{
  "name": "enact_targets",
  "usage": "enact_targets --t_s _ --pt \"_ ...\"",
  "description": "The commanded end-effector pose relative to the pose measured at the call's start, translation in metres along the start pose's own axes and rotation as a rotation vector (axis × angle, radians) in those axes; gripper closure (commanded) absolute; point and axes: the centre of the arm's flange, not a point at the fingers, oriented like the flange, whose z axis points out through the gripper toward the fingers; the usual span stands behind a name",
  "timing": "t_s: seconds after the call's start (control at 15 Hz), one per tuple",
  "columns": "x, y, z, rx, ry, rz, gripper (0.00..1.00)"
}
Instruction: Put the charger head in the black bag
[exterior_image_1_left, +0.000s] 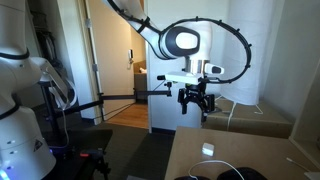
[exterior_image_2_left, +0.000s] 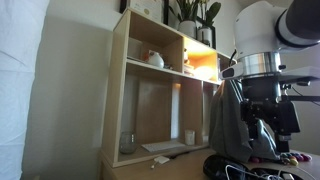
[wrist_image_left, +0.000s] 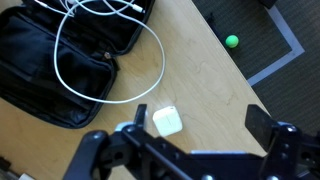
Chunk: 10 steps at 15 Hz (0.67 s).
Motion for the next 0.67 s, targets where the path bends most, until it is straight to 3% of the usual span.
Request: enact_targets --t_s 0.0,0.33,0.4,0.6 --pt "0.014 -0.001 0.008 -0.001 -0.016 -0.037 0.00" --pt "0.031 -0.008 0.023 0.018 -0.067 -0.077 0.00" --pt "0.019 -0.011 0.028 0.010 -0.043 -0.052 0.00" --pt "0.025 -0.013 0.032 0.014 -0.049 -0.058 0.00"
